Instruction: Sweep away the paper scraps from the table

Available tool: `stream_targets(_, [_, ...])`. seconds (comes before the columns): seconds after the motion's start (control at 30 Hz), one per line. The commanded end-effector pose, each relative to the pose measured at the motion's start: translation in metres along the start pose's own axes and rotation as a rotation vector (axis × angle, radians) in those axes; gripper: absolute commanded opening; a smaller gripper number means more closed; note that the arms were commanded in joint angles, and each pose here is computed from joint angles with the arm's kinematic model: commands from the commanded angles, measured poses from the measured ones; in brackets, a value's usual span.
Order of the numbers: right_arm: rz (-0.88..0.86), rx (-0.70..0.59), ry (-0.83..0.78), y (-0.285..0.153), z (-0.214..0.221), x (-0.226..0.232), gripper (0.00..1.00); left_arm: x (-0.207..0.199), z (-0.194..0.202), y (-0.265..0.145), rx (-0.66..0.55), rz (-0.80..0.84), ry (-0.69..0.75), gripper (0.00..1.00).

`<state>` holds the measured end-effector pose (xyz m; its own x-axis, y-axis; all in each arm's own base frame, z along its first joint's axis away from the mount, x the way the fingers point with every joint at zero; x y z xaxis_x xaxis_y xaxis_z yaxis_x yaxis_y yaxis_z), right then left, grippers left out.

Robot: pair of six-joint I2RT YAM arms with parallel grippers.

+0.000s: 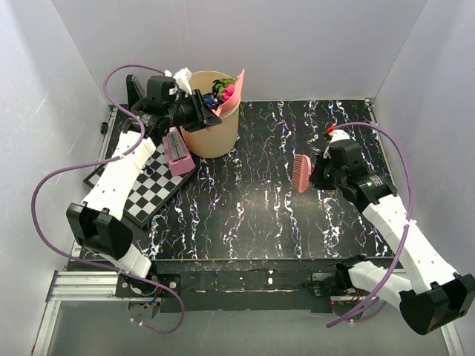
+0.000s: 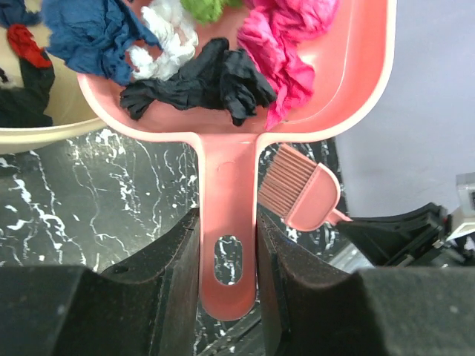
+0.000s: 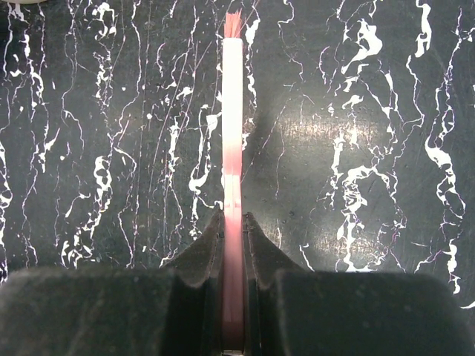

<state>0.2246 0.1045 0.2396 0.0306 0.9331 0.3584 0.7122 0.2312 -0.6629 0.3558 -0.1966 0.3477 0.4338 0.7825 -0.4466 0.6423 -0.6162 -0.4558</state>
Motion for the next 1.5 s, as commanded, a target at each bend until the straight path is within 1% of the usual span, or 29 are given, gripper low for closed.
stream_targets(0.0, [-0.055,-0.055,0.01,-0.006,-0.009,0.007,0.01,-0.005,-0.019,-0.012,-0.093,0.162,-0.117,0.0])
stream_targets(0.2, [-0.069,-0.055,0.005,-0.008,-0.007,0.008,0.01,0.01,-0.014,-0.007,-0.081,0.186,-0.185,0.0])
stream_targets(0.4, [-0.079,-0.05,0.004,-0.008,-0.007,0.009,0.01,0.013,-0.019,-0.008,-0.105,0.282,-0.262,0.0])
stream_targets(0.5, [-0.081,-0.048,0.008,-0.008,-0.007,0.01,0.01,0.015,-0.025,-0.008,-0.114,0.324,-0.324,0.0])
stream_targets(0.63, [-0.087,-0.041,0.006,-0.007,-0.007,0.012,0.01,0.023,-0.028,-0.006,-0.13,0.383,-0.481,0.0])
stream_targets(0.67, [-0.086,-0.042,0.006,-0.007,-0.007,0.011,0.01,0.022,-0.034,-0.007,-0.166,0.426,-0.505,0.0])
stream_targets(0.7, [-0.088,-0.039,0.007,-0.006,-0.007,0.012,0.01,0.023,-0.036,-0.008,-0.172,0.465,-0.578,0.0])
stream_targets(0.77, [-0.092,-0.042,0.009,-0.008,-0.008,0.012,0.01,0.023,-0.039,-0.01,-0.214,0.557,-0.652,0.0])
stream_targets(0.87, [-0.1,-0.038,0.008,-0.008,-0.007,0.013,0.01,0.031,-0.037,-0.006,-0.236,0.67,-0.789,0.0])
stream_targets(0.93, [-0.105,-0.037,0.007,-0.009,-0.007,0.014,0.01,0.035,-0.039,-0.005,-0.256,0.746,-0.829,0.0])
stream_targets(1.03, [-0.105,-0.039,0.01,-0.011,-0.009,0.015,0.01,0.039,-0.04,-0.002,-0.253,0.814,-0.866,0.0])
stream_targets(1.17, [-0.105,-0.04,0.009,-0.013,-0.009,0.015,0.01,0.034,-0.045,-0.007,-0.254,0.846,-0.845,0.0])
stream_targets(1.37, [-0.11,-0.033,0.011,-0.013,-0.01,0.016,0.01,0.025,-0.05,-0.018,-0.253,0.805,-0.793,0.0])
stream_targets(1.47, [-0.118,-0.029,0.011,-0.014,-0.008,0.017,0.01,0.022,-0.051,-0.021,-0.241,0.727,-0.743,0.0])
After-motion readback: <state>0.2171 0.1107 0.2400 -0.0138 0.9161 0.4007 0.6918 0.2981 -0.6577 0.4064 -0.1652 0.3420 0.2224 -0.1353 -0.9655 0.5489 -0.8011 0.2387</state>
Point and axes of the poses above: each gripper's point midway between its finger pads, its own y axis out along the fingers, its own x axis along the line the jaws close on, z = x × y, the point moved 5 cm from there along -y, back along the fingers, and after that the axes turned 13 degrees about y, right-handed, at the moved point
